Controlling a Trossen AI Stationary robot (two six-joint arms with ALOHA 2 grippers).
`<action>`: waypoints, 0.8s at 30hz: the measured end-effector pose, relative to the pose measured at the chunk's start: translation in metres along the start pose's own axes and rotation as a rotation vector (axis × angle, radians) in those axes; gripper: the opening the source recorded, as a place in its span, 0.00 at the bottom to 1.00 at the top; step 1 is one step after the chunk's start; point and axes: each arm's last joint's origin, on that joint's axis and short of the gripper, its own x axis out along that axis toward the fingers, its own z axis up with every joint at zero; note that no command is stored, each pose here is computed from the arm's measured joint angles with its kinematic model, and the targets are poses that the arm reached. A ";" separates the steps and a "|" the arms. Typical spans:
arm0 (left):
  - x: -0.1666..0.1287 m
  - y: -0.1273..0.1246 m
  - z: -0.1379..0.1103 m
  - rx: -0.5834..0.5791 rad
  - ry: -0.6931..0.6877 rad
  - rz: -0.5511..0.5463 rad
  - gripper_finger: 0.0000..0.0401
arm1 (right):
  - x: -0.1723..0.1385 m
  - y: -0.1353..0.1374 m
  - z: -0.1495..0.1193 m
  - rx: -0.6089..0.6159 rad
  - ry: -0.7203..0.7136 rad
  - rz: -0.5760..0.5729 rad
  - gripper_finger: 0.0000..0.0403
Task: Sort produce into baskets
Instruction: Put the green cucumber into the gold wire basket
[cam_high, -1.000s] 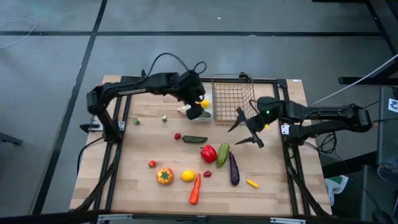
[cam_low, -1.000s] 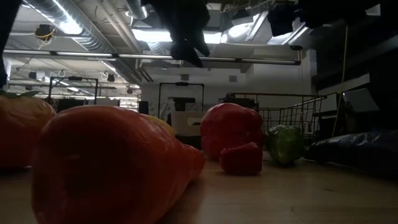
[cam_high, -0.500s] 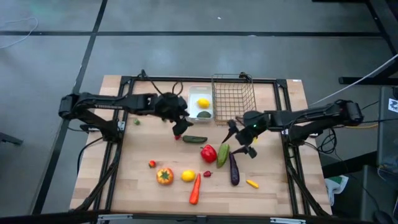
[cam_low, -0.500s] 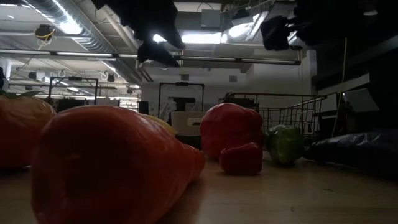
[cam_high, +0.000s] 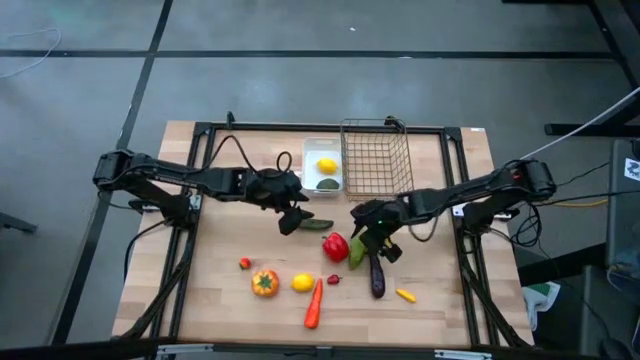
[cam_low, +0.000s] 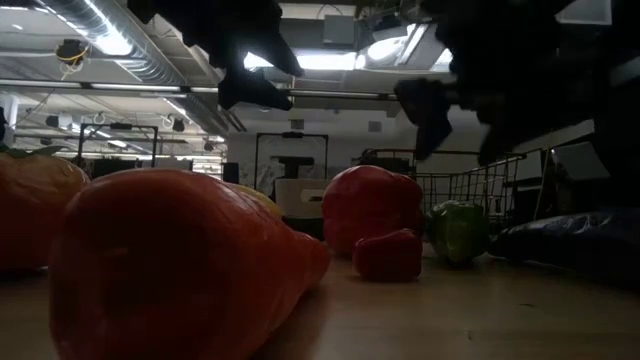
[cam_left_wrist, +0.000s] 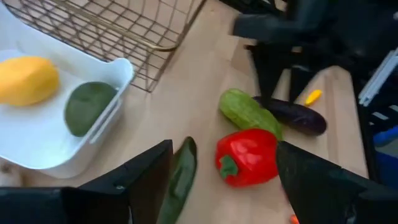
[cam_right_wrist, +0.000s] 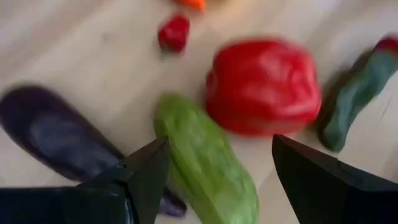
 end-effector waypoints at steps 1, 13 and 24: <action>0.000 -0.001 -0.001 0.002 0.002 -0.002 0.69 | 0.002 -0.001 0.000 -0.012 0.026 0.004 0.70; 0.000 -0.009 0.000 0.009 -0.043 -0.013 0.69 | 0.025 -0.003 -0.011 -0.066 0.187 0.050 0.70; 0.000 -0.009 0.000 -0.008 -0.046 -0.015 0.69 | 0.041 -0.003 -0.019 -0.059 0.256 0.050 0.70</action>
